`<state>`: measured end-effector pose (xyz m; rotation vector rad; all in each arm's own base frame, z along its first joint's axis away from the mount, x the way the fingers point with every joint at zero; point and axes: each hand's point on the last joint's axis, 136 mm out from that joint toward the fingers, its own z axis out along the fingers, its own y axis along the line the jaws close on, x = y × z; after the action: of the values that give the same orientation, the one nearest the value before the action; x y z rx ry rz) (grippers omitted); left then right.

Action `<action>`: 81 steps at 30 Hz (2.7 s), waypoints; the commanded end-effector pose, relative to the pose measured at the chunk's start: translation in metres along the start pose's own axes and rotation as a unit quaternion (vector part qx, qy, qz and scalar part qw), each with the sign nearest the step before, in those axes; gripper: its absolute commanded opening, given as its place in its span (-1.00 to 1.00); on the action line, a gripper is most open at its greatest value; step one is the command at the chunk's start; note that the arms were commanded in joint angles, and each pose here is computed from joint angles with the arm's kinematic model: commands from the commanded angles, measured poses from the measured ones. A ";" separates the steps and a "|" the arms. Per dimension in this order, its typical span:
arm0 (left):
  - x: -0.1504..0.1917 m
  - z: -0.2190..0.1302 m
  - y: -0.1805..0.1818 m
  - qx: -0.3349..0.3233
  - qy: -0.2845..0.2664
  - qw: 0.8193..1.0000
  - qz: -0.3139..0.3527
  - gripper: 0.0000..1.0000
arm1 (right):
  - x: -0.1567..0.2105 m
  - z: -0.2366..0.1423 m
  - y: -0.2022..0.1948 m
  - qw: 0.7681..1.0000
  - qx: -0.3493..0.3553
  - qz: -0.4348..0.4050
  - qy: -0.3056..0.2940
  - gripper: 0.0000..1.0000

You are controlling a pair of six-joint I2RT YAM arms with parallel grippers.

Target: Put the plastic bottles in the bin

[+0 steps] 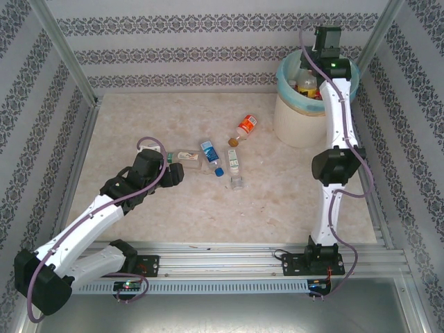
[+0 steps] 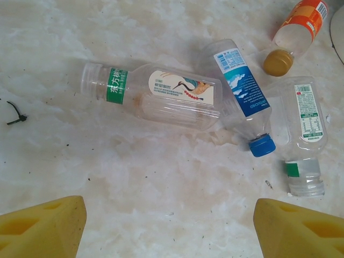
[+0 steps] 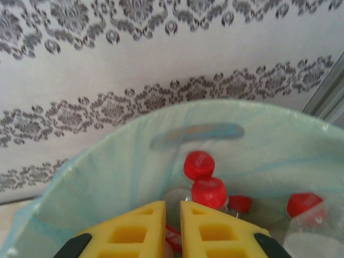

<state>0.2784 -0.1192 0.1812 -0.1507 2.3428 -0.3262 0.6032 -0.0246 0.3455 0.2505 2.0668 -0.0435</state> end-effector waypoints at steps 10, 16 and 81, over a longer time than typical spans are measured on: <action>0.003 -0.006 -0.002 0.014 -0.011 1.000 -0.002 0.64 | 0.061 -0.032 -0.011 0.996 0.002 -0.016 0.089 -0.76; 0.002 -0.008 -0.002 0.016 -0.013 1.000 -0.003 0.64 | 0.064 -0.034 -0.013 0.996 -0.001 -0.012 0.092 -0.74; 0.016 -0.013 -0.006 0.039 0.013 0.999 0.033 0.68 | 0.349 -0.096 0.199 0.955 -0.157 -0.127 0.216 0.46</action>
<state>0.2574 -0.1158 0.1781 -0.0543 2.3526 -0.3419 0.3807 0.2318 0.1010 -0.2671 2.5146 0.2128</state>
